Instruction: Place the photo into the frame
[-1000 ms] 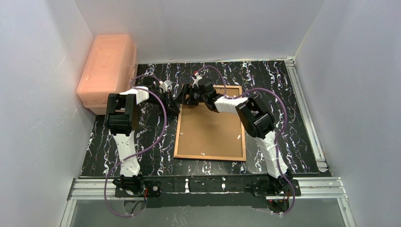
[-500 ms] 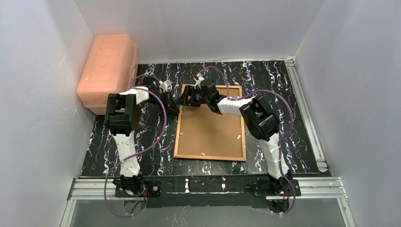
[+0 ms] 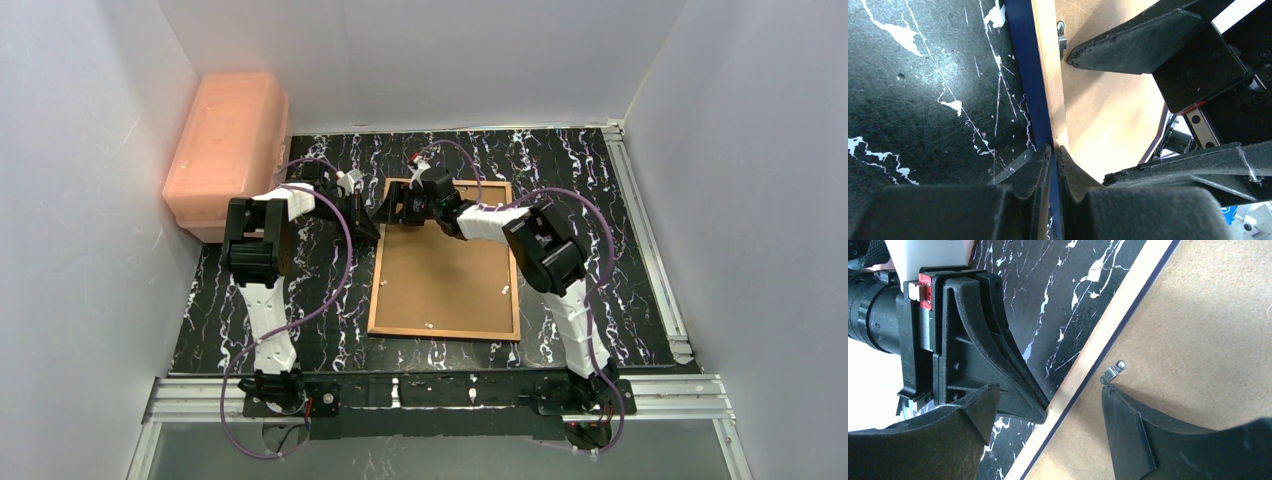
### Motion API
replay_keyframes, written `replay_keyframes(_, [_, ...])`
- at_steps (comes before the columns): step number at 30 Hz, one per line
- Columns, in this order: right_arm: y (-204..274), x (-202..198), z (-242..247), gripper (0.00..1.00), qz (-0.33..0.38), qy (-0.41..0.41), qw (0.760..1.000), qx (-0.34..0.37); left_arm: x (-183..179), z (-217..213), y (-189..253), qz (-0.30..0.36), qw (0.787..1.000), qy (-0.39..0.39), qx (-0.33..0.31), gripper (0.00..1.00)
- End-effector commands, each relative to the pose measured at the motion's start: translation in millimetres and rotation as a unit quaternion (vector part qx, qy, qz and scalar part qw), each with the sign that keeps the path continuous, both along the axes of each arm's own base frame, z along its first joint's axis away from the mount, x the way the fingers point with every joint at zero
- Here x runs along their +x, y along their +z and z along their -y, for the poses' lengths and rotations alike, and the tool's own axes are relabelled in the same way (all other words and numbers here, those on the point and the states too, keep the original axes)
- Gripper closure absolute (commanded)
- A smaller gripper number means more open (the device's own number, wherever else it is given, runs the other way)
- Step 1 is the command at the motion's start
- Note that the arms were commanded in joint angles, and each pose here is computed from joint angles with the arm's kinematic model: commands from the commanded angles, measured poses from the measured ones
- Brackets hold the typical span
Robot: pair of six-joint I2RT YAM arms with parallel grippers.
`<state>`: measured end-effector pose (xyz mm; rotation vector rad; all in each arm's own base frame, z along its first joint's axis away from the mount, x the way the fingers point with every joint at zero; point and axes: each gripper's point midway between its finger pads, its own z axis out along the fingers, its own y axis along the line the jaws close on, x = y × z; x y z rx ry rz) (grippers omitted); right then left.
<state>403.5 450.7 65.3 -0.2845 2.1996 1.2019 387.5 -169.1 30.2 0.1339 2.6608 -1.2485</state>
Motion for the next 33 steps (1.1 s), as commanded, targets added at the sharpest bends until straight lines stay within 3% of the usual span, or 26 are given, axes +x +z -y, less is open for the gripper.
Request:
replay_keyframes(1, [1.7,9.8,2.0,0.17,0.016,-0.007,1.000,-0.007,-17.3,0.3,-8.8,-0.020,1.000,-0.011,0.022,0.94])
replay_keyframes(33, [-14.1,15.1,-5.0,0.19,0.002,-0.023,1.000,0.000,-16.7,0.0,-8.0,-0.014,1.000,-0.014,0.022,0.94])
